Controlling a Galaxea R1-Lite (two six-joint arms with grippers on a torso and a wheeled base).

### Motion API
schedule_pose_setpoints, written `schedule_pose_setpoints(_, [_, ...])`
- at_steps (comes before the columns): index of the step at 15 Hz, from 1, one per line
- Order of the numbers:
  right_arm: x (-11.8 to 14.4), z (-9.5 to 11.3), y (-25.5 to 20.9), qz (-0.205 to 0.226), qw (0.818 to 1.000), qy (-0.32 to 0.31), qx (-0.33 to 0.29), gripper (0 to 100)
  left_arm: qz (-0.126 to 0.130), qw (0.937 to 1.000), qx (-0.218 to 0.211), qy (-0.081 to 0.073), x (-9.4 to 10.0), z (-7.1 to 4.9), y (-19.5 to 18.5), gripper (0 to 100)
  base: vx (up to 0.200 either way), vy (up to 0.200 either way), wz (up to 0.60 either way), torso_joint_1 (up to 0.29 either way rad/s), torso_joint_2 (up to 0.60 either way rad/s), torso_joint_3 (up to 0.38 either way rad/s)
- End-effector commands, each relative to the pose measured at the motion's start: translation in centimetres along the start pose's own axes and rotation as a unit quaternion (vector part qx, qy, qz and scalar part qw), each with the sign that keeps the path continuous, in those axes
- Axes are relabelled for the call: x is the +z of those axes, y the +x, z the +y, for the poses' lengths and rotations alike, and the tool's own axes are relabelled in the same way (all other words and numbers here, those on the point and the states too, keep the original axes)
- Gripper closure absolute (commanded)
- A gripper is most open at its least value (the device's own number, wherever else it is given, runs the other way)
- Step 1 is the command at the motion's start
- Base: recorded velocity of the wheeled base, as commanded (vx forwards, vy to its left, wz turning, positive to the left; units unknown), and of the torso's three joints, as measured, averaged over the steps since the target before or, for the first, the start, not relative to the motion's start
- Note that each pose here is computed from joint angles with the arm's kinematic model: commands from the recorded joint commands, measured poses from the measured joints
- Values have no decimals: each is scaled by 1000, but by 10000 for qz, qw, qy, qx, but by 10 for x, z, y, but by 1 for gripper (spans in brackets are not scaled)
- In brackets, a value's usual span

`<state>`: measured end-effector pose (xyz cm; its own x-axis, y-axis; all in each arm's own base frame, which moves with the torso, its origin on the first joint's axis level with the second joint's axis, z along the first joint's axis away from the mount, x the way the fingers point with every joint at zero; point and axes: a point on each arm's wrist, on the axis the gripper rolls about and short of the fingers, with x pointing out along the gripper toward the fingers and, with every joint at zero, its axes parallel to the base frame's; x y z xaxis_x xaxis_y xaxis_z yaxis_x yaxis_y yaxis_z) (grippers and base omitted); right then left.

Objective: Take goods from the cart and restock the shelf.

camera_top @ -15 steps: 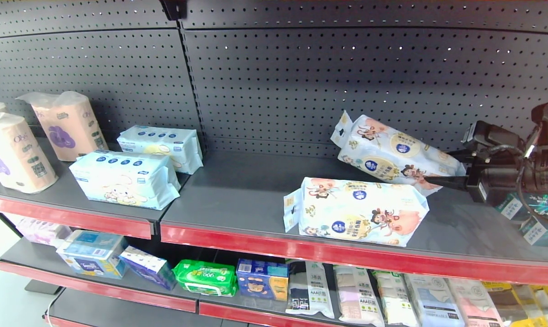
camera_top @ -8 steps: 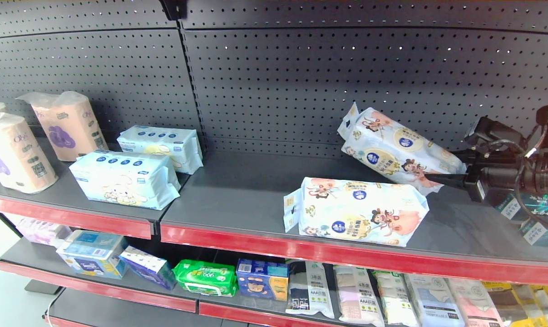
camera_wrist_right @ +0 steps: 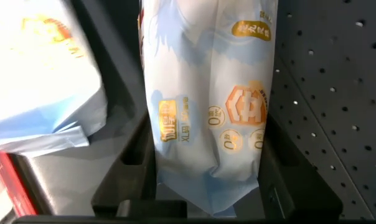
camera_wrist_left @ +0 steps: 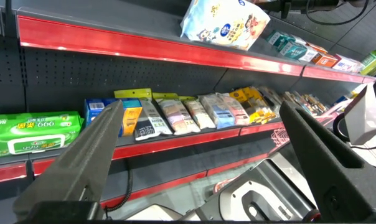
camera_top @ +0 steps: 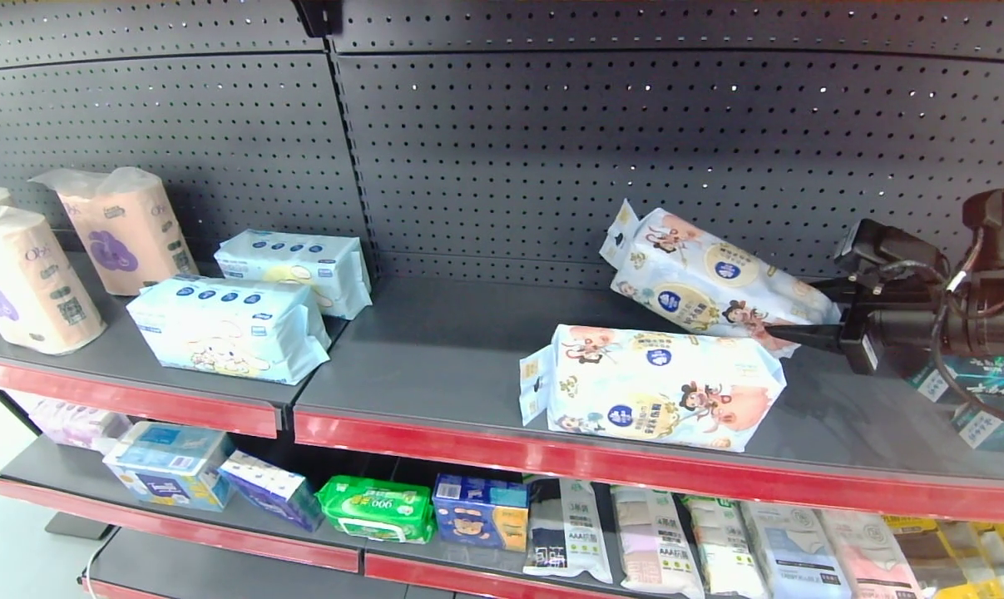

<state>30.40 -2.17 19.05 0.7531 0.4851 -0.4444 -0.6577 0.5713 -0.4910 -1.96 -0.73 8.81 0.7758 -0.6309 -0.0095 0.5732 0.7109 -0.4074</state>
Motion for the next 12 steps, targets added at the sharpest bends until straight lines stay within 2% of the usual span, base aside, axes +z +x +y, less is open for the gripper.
schedule_pose_setpoints(1, [-2, 1, 4, 14, 10000, -53, 70, 100, -1, 10000, 0, 2, 0, 0, 0, 0, 0, 0, 0, 0, 0, 0])
schedule_pose_setpoints(7, [-16, 0, 16, 150, 9995, -208, 193, 100, -1, 10000, 0, 2, 0, 0, 0, 0, 0, 0, 0, 0, 0, 0])
schedule_pose_setpoints(12, [-15, 1, 18, 190, 9994, -212, 186, 100, -1, 10000, 0, 2, 0, 0, 0, 0, 0, 0, 0, 0, 0, 0])
